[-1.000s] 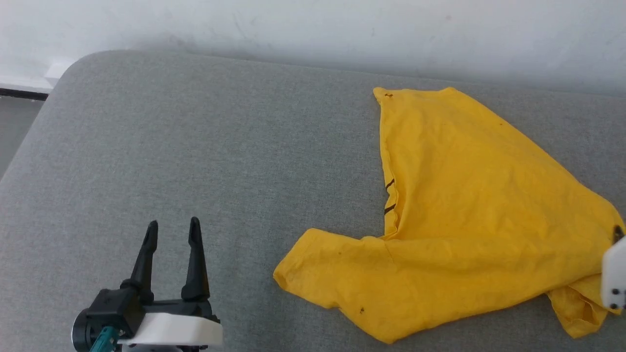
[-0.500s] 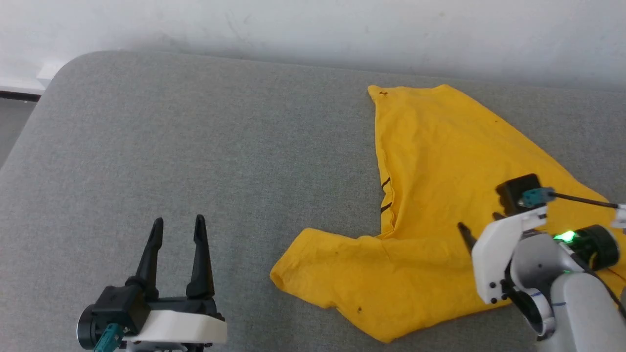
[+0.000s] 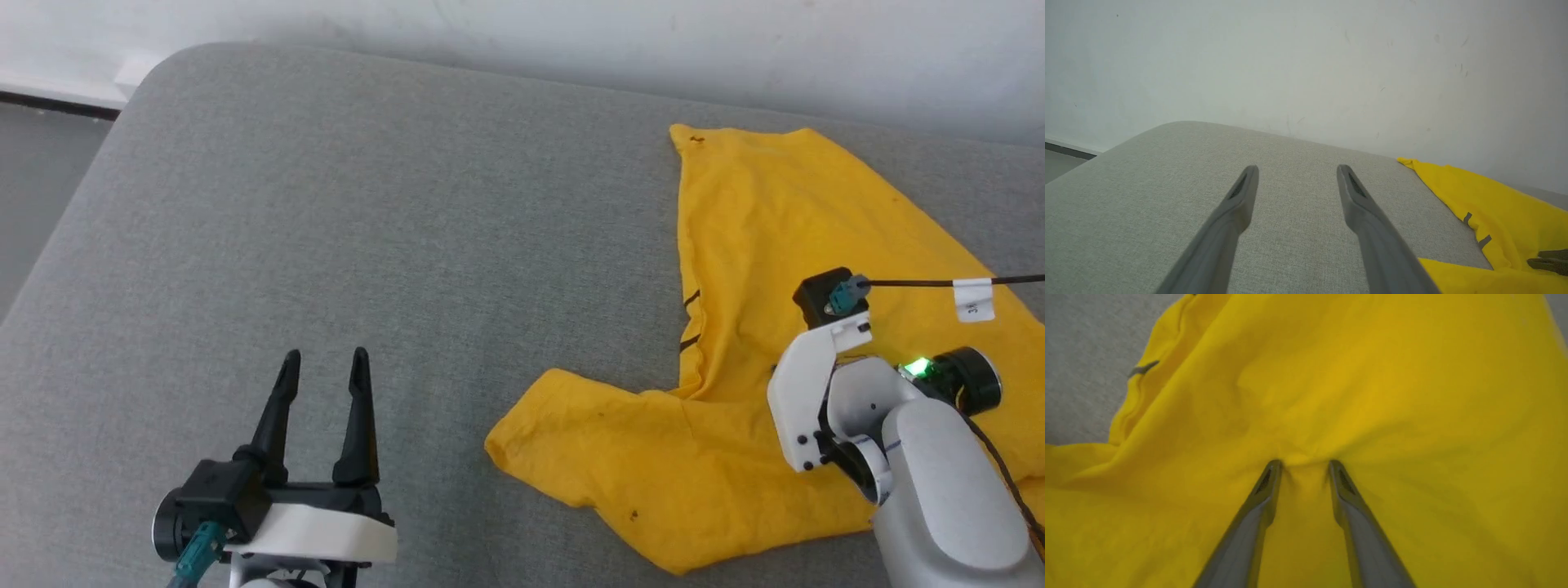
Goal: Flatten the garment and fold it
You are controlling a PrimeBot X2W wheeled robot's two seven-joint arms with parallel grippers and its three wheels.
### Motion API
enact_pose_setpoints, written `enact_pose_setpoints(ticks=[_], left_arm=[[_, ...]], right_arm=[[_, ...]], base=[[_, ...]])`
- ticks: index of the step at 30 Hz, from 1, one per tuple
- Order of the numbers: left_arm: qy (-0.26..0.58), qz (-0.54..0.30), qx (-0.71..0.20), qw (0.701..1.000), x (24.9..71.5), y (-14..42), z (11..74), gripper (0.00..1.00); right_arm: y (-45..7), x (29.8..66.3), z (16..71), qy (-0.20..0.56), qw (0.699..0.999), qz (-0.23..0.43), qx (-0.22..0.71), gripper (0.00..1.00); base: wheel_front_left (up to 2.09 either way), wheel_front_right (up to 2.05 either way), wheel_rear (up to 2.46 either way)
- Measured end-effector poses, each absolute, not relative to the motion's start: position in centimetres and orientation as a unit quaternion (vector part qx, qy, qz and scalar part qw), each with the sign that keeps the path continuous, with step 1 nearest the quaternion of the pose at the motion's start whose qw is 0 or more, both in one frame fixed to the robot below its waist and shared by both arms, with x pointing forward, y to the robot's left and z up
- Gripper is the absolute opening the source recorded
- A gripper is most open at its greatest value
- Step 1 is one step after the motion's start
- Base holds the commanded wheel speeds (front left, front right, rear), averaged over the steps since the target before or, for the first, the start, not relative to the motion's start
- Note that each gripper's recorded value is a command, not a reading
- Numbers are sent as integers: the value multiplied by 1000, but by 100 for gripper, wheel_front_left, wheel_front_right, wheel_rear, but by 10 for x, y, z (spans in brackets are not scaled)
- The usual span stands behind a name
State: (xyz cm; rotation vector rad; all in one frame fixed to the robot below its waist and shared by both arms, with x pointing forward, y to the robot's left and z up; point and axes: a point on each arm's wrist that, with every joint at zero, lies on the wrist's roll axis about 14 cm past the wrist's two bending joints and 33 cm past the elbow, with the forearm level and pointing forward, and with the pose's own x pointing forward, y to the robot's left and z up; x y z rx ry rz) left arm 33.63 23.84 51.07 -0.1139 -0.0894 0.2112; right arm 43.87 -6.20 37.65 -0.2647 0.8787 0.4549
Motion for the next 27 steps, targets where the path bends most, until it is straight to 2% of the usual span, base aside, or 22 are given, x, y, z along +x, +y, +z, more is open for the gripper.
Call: enact_pose_setpoints(ticks=[6, 12, 17, 22, 23, 24, 25, 26, 27], left_arm=[[-46, 115, -60, 990, 330, 243, 512, 100], [-47, 118, -67, 990, 326, 243, 512, 100], [-44, 118, -72, 989, 331, 243, 511, 100], [-32, 124, -76, 989, 333, 245, 504, 100], [-31, 125, -78, 989, 334, 246, 503, 100], [-29, 127, -80, 988, 334, 247, 502, 100], [-28, 128, -80, 988, 335, 247, 501, 100], [-26, 129, -81, 988, 336, 248, 500, 100], [-25, 131, -81, 988, 336, 249, 500, 100]], right_arm=[[-34, 454, 396, 372, 886, 247, -126, 0], [26, 488, 461, 269, 902, 308, -136, 0], [79, 506, 498, 209, 896, 358, -156, 0], [110, 518, 492, 191, 887, 385, -169, 0], [112, 520, 486, 193, 886, 386, -168, 4], [113, 522, 477, 198, 885, 386, -170, 34], [112, 523, 467, 206, 882, 385, -176, 73], [110, 523, 455, 219, 879, 383, -181, 100], [109, 522, 444, 232, 875, 383, -184, 100]], base=[[0, 0, 0], [0, 0, 0], [0, 0, 0], [0, 0, 0], [0, 0, 0], [0, 0, 0], [0, 0, 0], [0, 0, 0], [0, 0, 0]])
